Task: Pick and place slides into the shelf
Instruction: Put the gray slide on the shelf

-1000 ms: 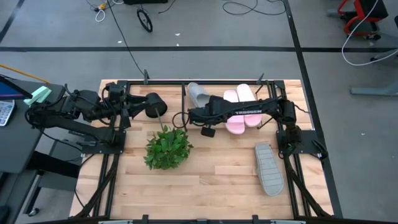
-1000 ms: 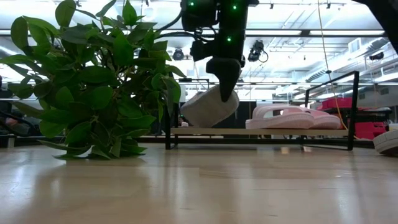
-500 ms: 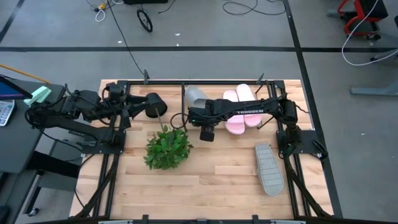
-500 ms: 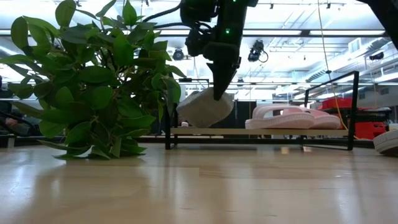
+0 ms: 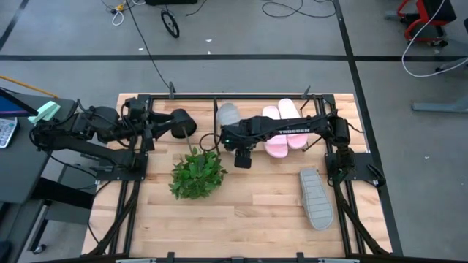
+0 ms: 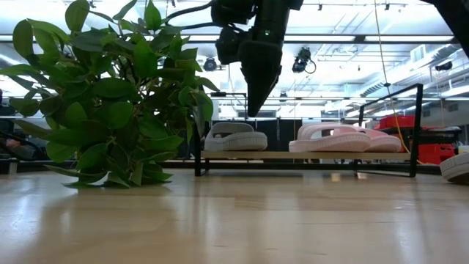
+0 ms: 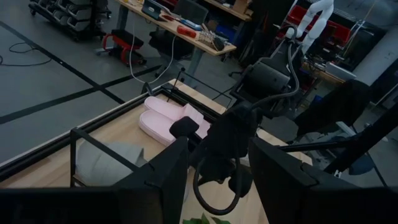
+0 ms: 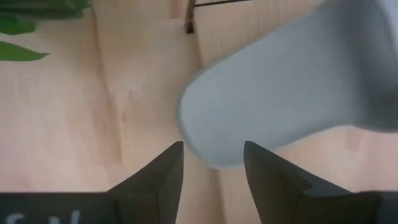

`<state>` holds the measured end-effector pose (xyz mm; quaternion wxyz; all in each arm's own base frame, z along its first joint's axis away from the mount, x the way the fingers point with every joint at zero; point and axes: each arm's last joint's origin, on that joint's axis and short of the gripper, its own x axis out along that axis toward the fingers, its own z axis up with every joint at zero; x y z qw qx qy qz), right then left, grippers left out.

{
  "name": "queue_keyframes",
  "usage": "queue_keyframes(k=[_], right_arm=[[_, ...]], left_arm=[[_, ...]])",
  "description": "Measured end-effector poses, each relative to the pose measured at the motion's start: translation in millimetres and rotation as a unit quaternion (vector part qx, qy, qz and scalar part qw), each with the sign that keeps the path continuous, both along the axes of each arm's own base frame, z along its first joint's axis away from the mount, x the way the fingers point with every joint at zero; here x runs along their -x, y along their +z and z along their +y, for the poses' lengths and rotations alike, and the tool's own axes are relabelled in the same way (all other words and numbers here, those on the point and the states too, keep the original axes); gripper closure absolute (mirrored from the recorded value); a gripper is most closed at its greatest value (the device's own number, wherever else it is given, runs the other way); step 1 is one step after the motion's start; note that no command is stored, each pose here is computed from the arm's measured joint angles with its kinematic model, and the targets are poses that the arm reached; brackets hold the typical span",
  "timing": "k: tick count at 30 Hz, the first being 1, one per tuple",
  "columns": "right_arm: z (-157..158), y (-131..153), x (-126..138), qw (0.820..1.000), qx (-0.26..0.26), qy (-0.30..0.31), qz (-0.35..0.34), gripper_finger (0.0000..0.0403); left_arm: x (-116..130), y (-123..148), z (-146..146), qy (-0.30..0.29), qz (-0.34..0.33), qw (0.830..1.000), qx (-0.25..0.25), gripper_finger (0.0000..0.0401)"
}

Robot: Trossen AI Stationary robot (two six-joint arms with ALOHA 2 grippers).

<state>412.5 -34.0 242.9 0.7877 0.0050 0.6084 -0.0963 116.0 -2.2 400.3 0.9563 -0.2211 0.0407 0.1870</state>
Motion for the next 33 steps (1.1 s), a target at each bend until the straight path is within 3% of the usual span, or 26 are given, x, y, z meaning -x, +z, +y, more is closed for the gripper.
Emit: queue_keyframes(k=[5,13,21,25,29,33], right_arm=[[-11,0,3,1.000,0.004,-0.016,0.010,0.0235],[-12,10,24,0.997,-0.003,-0.002,0.081,0.0253],[-9,7,20,0.998,-0.003,0.008,0.060,0.0258],[-8,0,25,0.996,-0.013,-0.015,0.083,0.0258],[9,-1,34,0.990,-0.063,-0.033,0.124,0.0262],[47,14,45,0.988,-0.081,-0.007,0.133,0.0270]], left_arm=[[0,-1,0,0.000,0.003,1.000,0.000,0.0228],[1,-3,0,0.000,0.014,1.000,-0.002,0.0229],[1,-2,0,-0.002,0.018,1.000,-0.014,0.0229],[1,-2,0,-0.002,0.018,1.000,-0.014,0.0228],[1,-2,0,-0.002,0.017,1.000,-0.014,0.0228],[1,-2,0,-0.004,0.020,1.000,-0.020,0.0228]])
